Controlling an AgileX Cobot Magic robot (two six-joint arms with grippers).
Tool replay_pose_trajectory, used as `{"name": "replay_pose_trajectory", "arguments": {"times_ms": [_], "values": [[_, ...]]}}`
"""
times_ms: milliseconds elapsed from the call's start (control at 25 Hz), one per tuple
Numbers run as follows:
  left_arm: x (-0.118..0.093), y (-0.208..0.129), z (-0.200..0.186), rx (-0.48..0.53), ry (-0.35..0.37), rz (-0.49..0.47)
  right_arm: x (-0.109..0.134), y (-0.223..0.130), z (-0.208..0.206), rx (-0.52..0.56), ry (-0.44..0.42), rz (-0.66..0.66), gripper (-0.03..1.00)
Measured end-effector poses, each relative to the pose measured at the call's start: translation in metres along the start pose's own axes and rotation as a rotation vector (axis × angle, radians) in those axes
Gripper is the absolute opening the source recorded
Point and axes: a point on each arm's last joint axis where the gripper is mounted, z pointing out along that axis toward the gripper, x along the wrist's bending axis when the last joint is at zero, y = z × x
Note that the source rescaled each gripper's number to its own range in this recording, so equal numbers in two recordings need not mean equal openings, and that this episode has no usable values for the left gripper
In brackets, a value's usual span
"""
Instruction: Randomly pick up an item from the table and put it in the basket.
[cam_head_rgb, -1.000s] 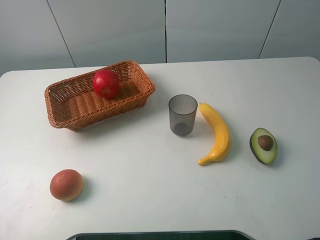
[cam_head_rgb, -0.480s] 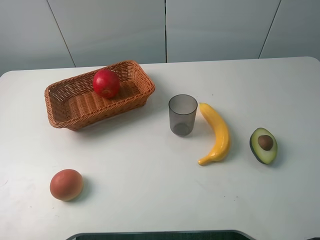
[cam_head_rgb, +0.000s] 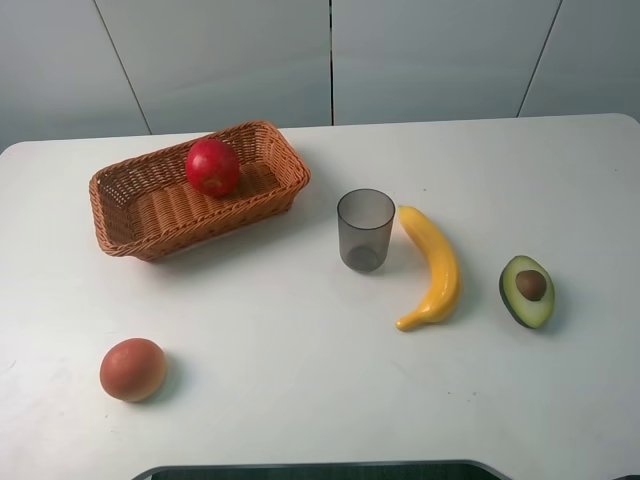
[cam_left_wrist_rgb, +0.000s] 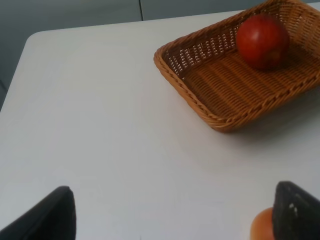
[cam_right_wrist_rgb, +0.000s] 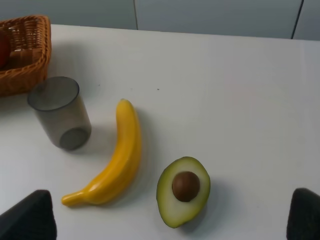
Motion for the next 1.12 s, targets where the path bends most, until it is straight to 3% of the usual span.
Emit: {"name": "replay_pose_trajectory", "arguments": {"times_ms": [1120], "values": [[0.0000, 0.0000, 0.0000, 0.000, 0.000, 0.000, -0.0013, -0.0001, 0.0001, 0.001, -0.014, 0.011, 1.00]]}}
